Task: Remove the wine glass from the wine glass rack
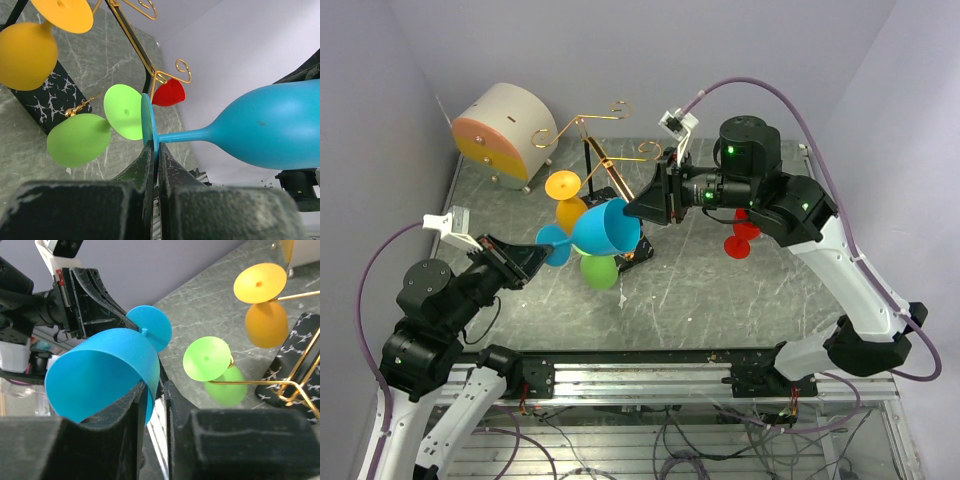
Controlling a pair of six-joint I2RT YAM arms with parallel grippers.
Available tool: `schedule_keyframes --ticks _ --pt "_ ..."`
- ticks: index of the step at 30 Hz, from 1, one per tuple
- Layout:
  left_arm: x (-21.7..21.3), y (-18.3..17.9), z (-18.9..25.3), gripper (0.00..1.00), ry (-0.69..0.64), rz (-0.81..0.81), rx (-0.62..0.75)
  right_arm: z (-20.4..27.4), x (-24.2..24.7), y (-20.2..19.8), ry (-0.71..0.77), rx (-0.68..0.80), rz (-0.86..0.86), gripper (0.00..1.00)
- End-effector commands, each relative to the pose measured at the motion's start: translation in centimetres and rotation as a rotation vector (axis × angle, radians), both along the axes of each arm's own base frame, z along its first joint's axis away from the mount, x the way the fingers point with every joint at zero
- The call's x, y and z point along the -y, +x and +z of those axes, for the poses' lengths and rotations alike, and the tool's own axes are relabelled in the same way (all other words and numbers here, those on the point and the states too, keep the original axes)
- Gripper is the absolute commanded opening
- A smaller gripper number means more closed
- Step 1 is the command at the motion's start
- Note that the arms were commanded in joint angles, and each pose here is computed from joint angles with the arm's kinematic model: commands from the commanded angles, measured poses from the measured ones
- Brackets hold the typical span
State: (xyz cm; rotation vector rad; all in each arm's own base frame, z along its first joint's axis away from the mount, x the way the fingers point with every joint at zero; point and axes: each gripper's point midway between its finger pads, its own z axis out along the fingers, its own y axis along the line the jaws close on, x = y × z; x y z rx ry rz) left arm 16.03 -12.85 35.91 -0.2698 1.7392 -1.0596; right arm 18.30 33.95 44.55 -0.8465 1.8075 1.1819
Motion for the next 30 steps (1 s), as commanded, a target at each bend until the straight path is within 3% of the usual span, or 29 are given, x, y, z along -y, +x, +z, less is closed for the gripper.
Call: schedule_keyframes --ticks 1,3,8,13,17,24,30 --pt "0.2 -0.3 2.6 0.07 -0.024 -0.022 0.078 -1.1 -0.9 0.2 -0.010 -0.027 0.021 0.12" --pt "0.2 -0.2 2.7 0.07 -0.024 -0.020 0.082 -1.0 -1.0 0.3 -0.008 -0.028 0.014 0.00" --pt "0.3 0.1 2.8 0.10 -0.014 -0.020 0.080 0.0 -0.5 1.2 0.005 -0.002 -0.048 0.00" --pt "-0.3 0.8 2.3 0.45 0.013 0.028 0.050 1.1 0.8 2.4 0.005 0.044 -0.148 0.00" --pt "-1.5 1.4 1.5 0.55 0.064 0.099 0.008 2.9 2.6 4.0 0.018 0.102 -0.282 0.00" --pt "-4.2 1.9 0.5 0.54 0.185 0.224 0.015 6.9 8.3 8.2 0.008 0.247 -0.639 0.00" --pt "-6.4 2.4 -0.8 0.50 0.280 0.320 0.048 8.7 16.9 14.2 -0.089 0.382 -1.158 0.00"
